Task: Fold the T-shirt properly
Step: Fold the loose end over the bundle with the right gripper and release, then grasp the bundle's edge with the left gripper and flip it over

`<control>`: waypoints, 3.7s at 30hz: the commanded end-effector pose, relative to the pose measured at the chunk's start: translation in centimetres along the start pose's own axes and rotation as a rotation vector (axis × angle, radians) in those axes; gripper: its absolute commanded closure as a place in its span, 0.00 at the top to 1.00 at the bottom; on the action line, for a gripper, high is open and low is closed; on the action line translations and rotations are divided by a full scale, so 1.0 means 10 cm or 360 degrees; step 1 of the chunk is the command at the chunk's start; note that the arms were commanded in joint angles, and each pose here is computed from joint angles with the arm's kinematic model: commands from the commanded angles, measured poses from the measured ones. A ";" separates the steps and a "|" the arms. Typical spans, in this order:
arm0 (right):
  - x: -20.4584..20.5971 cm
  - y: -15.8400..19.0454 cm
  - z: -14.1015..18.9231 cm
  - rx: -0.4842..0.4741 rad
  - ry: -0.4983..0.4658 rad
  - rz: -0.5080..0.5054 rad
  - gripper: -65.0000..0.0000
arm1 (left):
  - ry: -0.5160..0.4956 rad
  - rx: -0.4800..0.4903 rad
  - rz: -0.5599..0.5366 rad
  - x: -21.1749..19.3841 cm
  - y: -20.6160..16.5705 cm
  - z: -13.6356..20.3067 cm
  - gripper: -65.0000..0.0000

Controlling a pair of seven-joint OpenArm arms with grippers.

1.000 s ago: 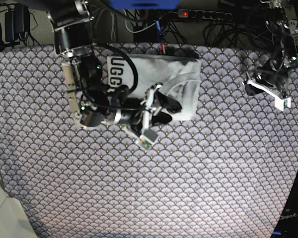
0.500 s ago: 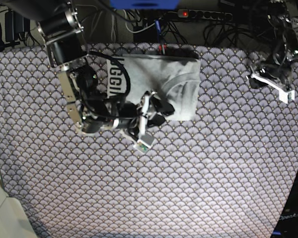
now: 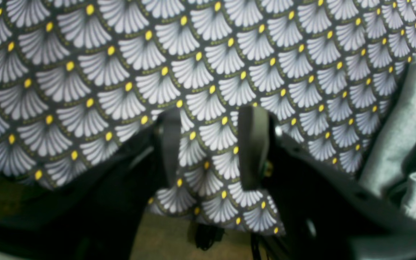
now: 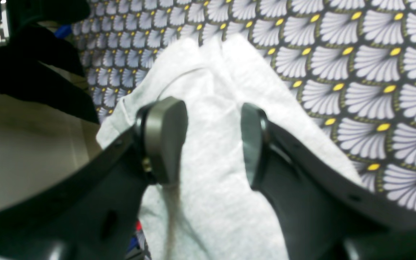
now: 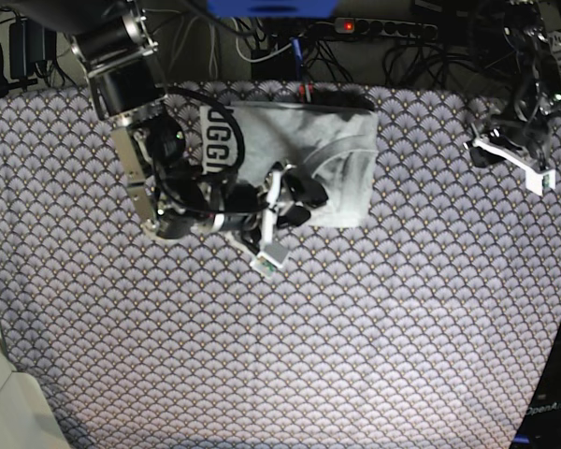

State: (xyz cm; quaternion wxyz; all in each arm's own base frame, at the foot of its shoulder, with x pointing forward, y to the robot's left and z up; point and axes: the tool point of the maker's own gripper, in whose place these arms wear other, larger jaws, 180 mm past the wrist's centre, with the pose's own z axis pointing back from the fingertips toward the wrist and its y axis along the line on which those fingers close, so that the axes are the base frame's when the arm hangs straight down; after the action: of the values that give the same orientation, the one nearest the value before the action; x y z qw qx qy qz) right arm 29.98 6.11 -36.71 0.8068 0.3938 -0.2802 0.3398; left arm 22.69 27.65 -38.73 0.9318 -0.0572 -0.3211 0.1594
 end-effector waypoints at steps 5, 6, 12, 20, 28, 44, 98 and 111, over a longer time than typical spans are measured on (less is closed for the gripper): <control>0.19 0.04 0.03 0.0024 -0.0090 0.0032 0.39 | -0.0069 -0.0003 -0.0018 0.15 0.00 0.04 0.39; 0.18 0.04 0.03 0.0024 -0.0089 0.0030 0.34 | -0.0069 -0.0003 -0.0018 0.15 0.00 0.04 0.39; 0.26 0.03 0.04 0.0023 -0.0149 0.0033 0.00 | -0.0069 -0.0003 -0.0018 0.15 0.00 0.04 0.39; 0.44 0.02 0.05 0.0017 -0.0189 0.0077 0.00 | -0.0064 -0.0002 -0.0018 0.14 0.00 0.04 0.39; 0.50 -0.06 -0.02 0.0025 -0.0178 0.0037 0.00 | -0.0063 0.0000 -0.0023 0.14 0.01 0.04 0.39; 0.34 -0.10 -0.09 0.0035 -0.0128 -0.0040 0.14 | -0.0065 -0.0002 -0.0020 0.15 0.00 0.04 0.39; -0.72 -0.58 2.01 -0.0806 -0.0215 -0.0153 0.00 | 0.0431 -0.0553 -0.0572 -1.11 -1.69 -0.27 0.00; -0.74 -0.61 2.06 -0.0822 -0.0184 -0.0138 0.00 | 0.0309 -0.0495 -0.0480 -0.70 -1.79 -0.55 0.00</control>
State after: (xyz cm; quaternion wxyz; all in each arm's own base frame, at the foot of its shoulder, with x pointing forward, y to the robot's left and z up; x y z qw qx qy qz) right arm 25.53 -16.03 -35.13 0.8883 0.2051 -0.3623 0.1936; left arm 24.82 7.41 -43.43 0.9491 -0.1929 -0.2456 -0.0410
